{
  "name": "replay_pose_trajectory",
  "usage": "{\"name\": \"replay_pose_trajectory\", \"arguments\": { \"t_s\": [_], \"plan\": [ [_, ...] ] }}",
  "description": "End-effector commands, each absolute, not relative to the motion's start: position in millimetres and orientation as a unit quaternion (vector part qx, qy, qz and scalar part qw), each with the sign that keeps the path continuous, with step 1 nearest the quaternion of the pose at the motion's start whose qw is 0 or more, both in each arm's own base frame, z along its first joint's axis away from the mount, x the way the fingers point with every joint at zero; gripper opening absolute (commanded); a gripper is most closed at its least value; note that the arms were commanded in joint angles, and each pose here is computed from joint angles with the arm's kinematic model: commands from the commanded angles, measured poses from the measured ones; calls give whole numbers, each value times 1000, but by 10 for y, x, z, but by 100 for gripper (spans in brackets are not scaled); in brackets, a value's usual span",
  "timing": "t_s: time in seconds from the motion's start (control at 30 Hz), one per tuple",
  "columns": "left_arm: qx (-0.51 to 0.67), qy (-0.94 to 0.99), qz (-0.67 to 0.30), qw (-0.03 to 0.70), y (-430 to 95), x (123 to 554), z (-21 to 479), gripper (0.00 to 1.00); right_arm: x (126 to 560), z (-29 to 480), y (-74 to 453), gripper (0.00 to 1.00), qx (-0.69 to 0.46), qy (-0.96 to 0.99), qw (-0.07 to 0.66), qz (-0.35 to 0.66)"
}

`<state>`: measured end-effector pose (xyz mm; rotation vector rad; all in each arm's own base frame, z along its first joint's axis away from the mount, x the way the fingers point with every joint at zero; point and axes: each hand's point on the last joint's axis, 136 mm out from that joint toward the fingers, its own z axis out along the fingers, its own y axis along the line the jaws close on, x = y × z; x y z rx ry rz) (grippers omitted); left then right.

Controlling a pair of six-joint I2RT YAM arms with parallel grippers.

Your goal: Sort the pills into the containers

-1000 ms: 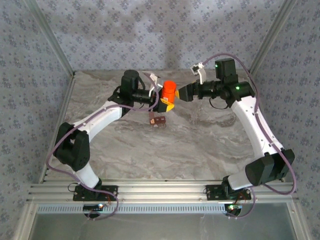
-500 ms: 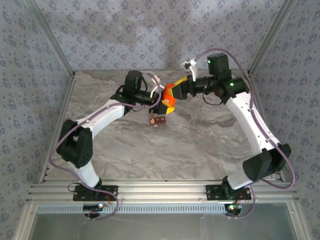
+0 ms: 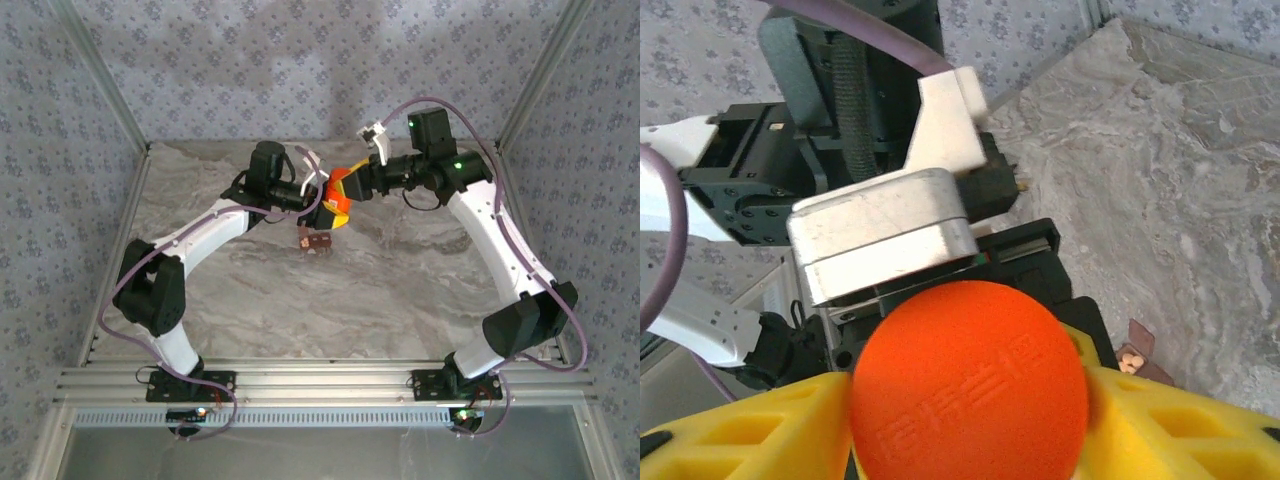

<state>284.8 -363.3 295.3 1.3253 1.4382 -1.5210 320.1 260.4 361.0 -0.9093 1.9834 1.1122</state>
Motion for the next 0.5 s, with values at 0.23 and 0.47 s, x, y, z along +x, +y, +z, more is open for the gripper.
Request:
{"name": "replay_pose_trajectory", "arguments": {
  "t_s": [0.23, 0.47],
  "plan": [
    [526, 523, -580, 336, -3664, 2803, 3106, 0, 3216, 3626, 2606, 40, -332, 786, 316, 414],
    [531, 544, -556, 336, -3678, 2897, 3018, 0, 3256, 3234, 2657, 32, -297, 870, 227, 320]
  ]
}}
